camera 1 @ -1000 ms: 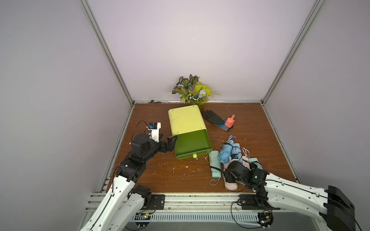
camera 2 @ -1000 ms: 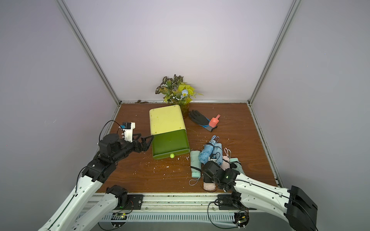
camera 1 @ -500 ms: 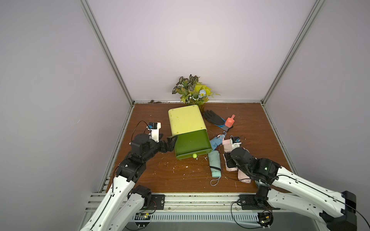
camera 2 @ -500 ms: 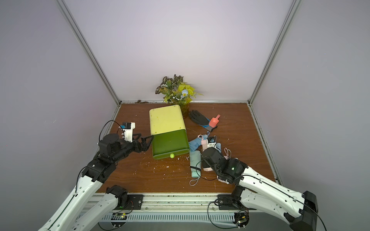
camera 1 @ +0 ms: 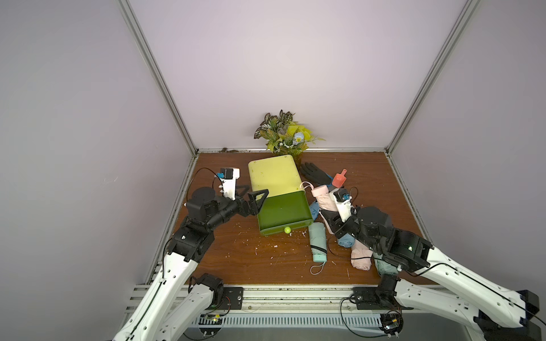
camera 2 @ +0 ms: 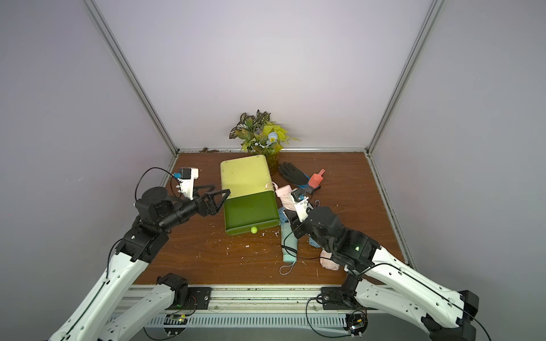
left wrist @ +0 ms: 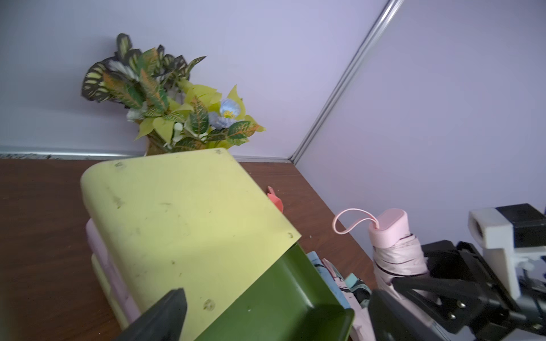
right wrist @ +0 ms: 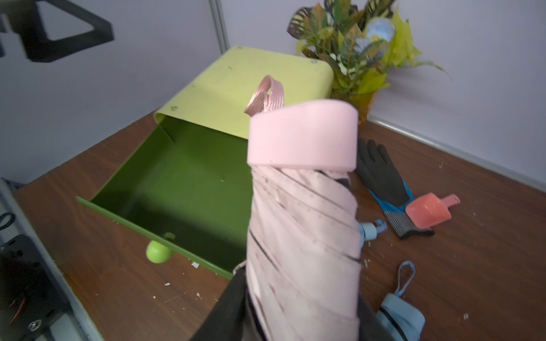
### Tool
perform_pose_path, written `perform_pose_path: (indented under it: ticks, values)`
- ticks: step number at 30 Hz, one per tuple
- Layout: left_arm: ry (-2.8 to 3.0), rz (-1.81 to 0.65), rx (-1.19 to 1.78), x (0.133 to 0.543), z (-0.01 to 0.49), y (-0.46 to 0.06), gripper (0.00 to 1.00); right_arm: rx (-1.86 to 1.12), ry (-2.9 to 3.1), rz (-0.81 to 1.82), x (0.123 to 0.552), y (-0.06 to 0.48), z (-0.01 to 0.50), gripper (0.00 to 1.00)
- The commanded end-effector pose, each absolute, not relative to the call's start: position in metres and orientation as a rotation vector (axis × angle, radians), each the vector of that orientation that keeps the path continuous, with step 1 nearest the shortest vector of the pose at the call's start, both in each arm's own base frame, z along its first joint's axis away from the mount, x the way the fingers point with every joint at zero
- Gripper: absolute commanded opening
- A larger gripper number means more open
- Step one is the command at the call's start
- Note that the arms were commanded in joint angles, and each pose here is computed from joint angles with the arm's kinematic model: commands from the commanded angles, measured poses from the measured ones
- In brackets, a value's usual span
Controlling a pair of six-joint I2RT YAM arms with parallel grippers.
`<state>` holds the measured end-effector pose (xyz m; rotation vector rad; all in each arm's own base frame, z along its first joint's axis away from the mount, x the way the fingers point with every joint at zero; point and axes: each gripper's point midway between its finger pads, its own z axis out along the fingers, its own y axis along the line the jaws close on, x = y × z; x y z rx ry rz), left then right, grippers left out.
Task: Place the umbrella in the drawer by color
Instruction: Pick up the umbrella from the center of the board, then place the umbrella in the drawer.
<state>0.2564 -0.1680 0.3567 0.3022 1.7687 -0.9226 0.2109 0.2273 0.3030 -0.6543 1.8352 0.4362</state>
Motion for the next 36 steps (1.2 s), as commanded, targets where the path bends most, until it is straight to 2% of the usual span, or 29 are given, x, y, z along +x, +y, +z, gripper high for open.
perform_pose_path:
  ticks: [1, 8, 14, 24, 32, 36]
  values:
    - [1.690, -1.019, 0.493, 0.245, 0.392, -0.192, 1.00, -0.829, 1.557, 0.563, 0.195, 0.260, 0.363, 0.45]
    - [1.744, -1.143, 0.722, 0.227, 0.384, -0.239, 0.97, -1.000, 1.330, 0.593, 0.176, 0.280, 0.382, 0.48]
    - [1.741, -1.145, 0.851, 0.208, 0.380, -0.255, 0.97, -1.156, 1.270, 0.637, 0.159, 0.293, 0.383, 0.52]
    - [1.748, -1.165, 0.903, 0.195, 0.377, -0.258, 0.94, -1.206, 1.322, 0.637, 0.165, 0.307, 0.374, 0.51]
    - [1.821, -1.192, 0.931, 0.193, 0.353, -0.266, 0.79, -1.228, 1.260, 0.666, 0.159, 0.312, 0.387, 0.51]
    - [1.822, -1.221, 0.959, 0.186, 0.352, -0.272, 0.75, -1.236, 1.259, 0.639, 0.164, 0.316, 0.387, 0.51]
